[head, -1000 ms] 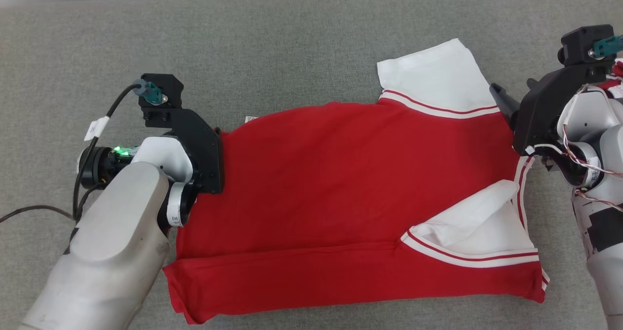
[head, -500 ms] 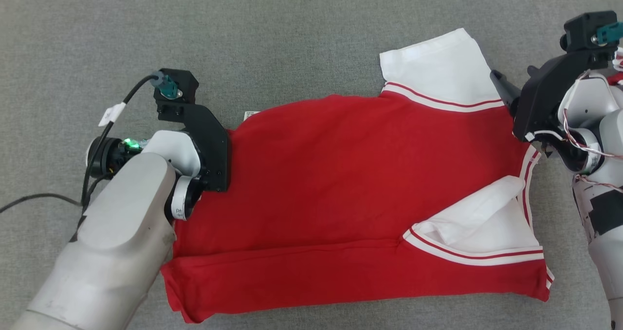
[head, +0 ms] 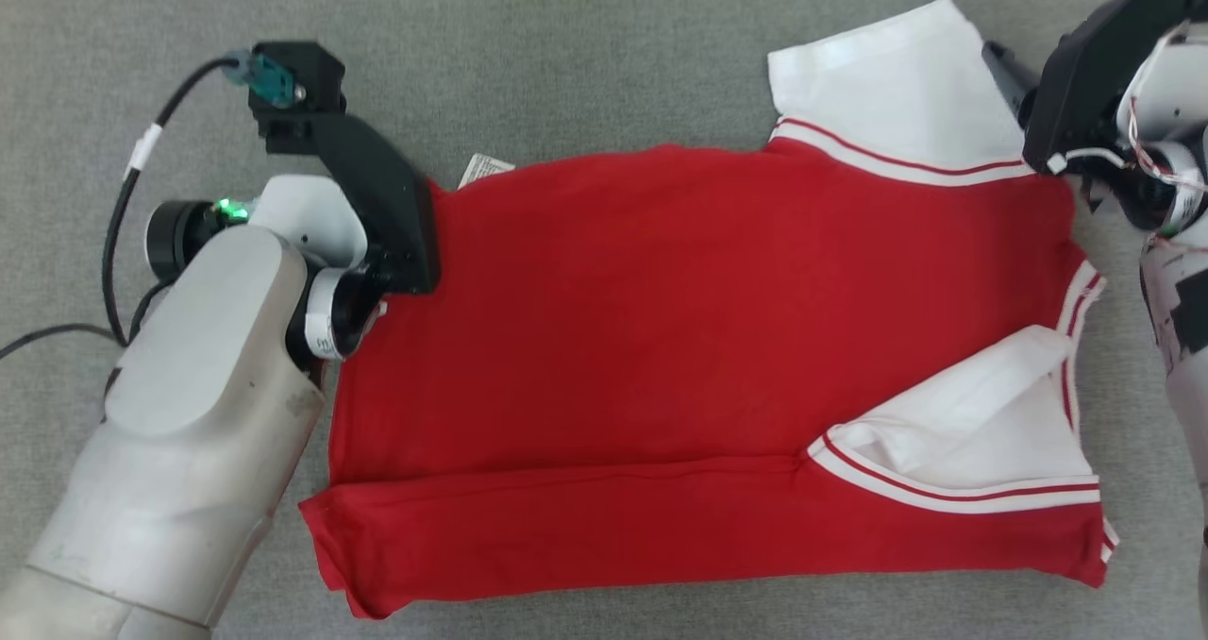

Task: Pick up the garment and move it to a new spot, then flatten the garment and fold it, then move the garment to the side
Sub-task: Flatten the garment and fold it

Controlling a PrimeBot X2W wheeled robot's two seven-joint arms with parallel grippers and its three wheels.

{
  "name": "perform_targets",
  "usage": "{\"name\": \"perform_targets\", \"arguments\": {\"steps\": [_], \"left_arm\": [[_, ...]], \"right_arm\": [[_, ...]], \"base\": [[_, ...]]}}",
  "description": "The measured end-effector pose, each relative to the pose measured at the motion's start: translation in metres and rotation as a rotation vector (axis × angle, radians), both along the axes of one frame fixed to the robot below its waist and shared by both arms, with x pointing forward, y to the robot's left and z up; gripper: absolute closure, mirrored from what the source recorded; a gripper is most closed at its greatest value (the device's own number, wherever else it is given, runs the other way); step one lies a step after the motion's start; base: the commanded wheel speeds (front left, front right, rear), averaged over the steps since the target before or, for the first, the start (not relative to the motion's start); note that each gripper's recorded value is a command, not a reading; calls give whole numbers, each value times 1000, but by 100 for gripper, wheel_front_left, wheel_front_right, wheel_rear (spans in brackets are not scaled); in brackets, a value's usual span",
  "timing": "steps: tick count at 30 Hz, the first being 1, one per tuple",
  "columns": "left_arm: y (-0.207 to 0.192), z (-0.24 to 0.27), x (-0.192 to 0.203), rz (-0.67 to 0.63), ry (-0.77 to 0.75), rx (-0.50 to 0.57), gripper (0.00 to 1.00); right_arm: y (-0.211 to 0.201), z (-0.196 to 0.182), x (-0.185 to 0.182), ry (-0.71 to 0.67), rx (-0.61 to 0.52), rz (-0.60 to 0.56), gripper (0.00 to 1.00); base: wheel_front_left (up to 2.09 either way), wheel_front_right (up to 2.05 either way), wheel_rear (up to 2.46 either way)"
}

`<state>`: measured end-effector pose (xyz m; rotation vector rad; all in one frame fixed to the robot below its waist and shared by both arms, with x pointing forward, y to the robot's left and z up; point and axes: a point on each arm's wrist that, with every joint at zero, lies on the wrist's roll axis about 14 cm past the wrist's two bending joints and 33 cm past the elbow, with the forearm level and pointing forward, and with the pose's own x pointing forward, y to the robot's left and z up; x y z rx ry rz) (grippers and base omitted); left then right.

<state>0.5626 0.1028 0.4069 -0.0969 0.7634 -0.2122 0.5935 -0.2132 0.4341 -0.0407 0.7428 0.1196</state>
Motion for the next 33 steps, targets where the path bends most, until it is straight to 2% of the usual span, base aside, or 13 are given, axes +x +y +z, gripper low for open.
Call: {"name": "perform_targets", "arguments": {"steps": [11, 12, 13, 20, 33], "left_arm": [[2, -7, 17, 1, -19, -23, 100], [2, -8, 18, 7, -23, -25, 100], [4, -9, 18, 13, -26, -23, 100], [9, -4, 23, 85, -86, -39, 100], [31, 25, 15, 287, -253, -109, 100]], "right_arm": [[19, -44, 32, 48, 2, 17, 0], [23, -49, 33, 59, 3, 25, 59], [26, -51, 34, 69, -3, 34, 100], [30, -44, 41, 18, -12, 55, 100], [3, 2, 32, -161, 36, -35, 100]], "base": [[0, 0, 0], [0, 0, 0], [0, 0, 0], [0, 0, 0], [0, 0, 0]]}}
